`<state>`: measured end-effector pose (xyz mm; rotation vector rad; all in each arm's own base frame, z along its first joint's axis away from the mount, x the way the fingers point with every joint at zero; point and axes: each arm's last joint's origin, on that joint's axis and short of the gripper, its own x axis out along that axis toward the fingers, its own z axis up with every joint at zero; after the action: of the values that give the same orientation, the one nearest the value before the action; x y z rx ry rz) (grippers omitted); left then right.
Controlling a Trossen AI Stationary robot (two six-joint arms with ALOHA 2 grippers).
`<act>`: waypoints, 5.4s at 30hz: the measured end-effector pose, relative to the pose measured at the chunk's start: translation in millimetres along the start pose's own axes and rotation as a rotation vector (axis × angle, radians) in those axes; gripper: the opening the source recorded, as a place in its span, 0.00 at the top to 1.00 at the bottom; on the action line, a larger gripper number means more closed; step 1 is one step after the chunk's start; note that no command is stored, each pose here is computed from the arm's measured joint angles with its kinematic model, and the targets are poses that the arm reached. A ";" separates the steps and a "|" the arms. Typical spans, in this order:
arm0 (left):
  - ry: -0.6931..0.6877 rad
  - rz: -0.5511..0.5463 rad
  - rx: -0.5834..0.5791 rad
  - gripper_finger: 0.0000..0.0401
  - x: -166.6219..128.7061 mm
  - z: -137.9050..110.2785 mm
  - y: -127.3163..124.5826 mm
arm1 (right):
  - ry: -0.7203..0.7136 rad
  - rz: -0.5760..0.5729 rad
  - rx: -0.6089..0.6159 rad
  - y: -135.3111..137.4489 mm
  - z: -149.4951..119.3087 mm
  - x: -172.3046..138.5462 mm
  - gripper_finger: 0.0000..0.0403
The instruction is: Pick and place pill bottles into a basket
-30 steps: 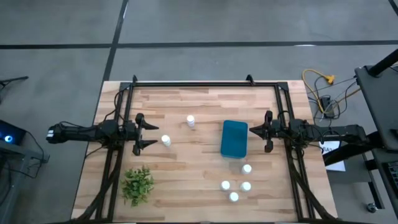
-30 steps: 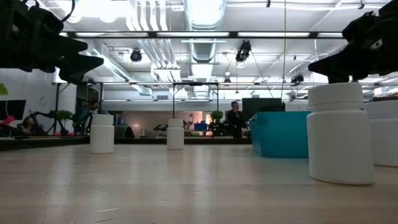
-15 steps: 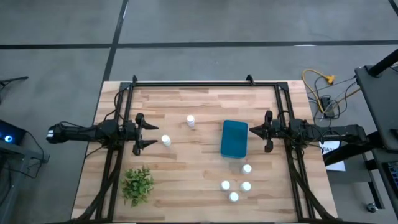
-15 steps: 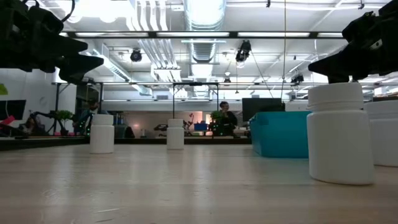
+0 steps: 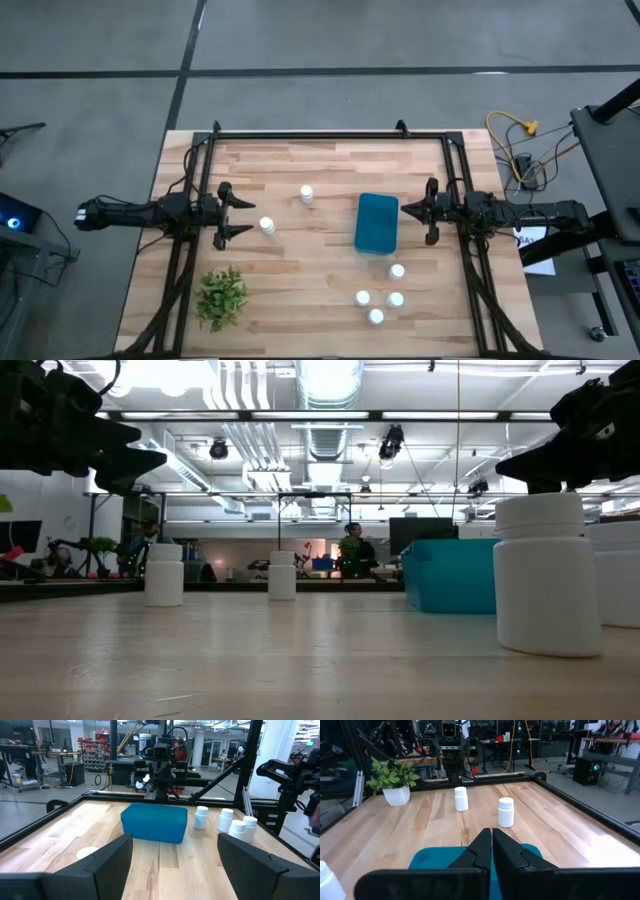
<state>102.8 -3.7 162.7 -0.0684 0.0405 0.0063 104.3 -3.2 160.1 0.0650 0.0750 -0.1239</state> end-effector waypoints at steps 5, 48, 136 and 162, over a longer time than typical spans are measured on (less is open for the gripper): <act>0.000 0.000 0.000 0.32 0.0 -0.1 0.0 | 0.000 -0.003 -0.189 -0.1 0.0 0.0 0.98; -0.004 0.056 0.000 0.32 0.0 0.1 1.6 | -0.004 -0.006 -0.142 -0.2 0.4 0.0 0.98; 0.038 0.061 -0.049 0.32 5.9 -2.9 1.5 | 0.388 0.250 0.308 36.5 225.0 65.4 0.98; 0.041 0.061 -0.042 0.32 6.1 -3.1 1.5 | 1.003 0.153 0.199 85.0 214.7 112.5 0.98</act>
<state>108.7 -2.4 159.2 -0.1098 0.0830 0.0664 241.5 52.4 370.0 0.3278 1.0579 0.0650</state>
